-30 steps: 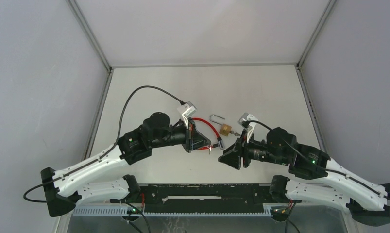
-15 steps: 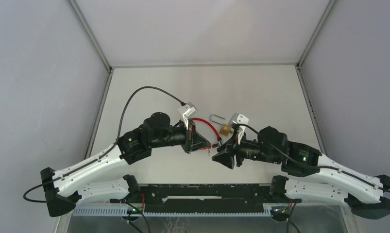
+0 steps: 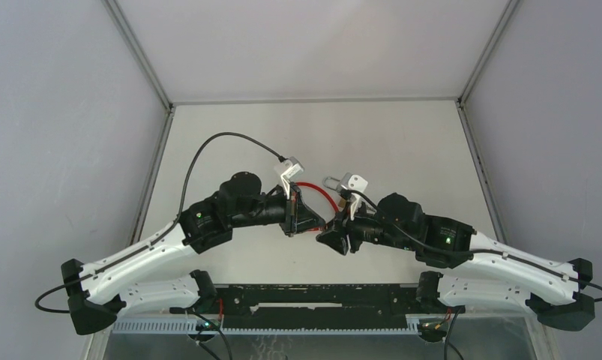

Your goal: Unlock with the key

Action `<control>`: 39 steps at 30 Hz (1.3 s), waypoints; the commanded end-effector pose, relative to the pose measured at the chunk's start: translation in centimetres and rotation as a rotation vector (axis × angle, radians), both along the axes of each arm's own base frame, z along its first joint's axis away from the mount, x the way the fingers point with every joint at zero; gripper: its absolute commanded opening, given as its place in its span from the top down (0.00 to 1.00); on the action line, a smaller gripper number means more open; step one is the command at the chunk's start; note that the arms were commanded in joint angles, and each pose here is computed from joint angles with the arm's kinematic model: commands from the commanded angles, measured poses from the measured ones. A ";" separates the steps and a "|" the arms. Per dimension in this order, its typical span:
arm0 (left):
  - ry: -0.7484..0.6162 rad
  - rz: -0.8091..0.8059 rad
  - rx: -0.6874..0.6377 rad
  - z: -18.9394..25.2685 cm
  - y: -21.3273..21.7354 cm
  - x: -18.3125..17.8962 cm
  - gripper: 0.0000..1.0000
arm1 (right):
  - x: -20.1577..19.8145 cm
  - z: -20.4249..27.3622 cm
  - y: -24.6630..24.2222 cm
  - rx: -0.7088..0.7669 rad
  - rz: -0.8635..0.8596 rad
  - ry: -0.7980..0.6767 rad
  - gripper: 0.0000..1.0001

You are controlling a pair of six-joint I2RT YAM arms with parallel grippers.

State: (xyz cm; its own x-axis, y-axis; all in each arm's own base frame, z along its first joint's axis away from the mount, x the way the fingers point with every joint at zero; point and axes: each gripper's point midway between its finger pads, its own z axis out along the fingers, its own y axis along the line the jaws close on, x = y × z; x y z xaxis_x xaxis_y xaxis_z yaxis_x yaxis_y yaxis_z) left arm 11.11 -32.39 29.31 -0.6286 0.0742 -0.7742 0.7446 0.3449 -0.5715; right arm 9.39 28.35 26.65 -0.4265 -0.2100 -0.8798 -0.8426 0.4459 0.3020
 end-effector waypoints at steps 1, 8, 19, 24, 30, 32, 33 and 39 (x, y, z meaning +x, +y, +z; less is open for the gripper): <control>-0.036 -0.024 -0.097 4.1 -0.3 -0.5 1.00 | 1.3 3.3 0.5 0.084 -0.048 -0.085 0.56; -0.033 -0.027 -0.097 4.2 -0.6 -0.5 1.00 | 1.4 2.9 0.4 0.064 -0.051 -0.083 0.81; -0.028 -0.055 -0.109 4.7 -1.0 -0.9 1.00 | 0.9 3.2 -0.1 0.088 -0.058 -0.045 1.00; -0.048 -0.060 -0.138 5.7 -0.8 -1.1 0.69 | 1.1 4.5 -0.5 0.192 -0.119 0.003 1.00; -0.124 -0.015 -0.243 8.7 0.6 -1.0 0.37 | 1.5 8.3 -2.2 0.446 -0.234 0.082 1.00; -0.139 -0.014 -0.273 9.4 1.0 -1.2 0.42 | 1.6 9.7 -2.8 0.529 -0.260 0.102 1.00; -0.147 -0.020 -0.294 9.9 1.2 -1.5 0.45 | 1.7 10.4 -3.0 0.567 -0.271 0.110 1.00; -0.168 -0.055 -0.449 12.6 2.0 -2.8 0.46 | 2.0 14.0 -3.9 0.739 -0.299 0.133 1.00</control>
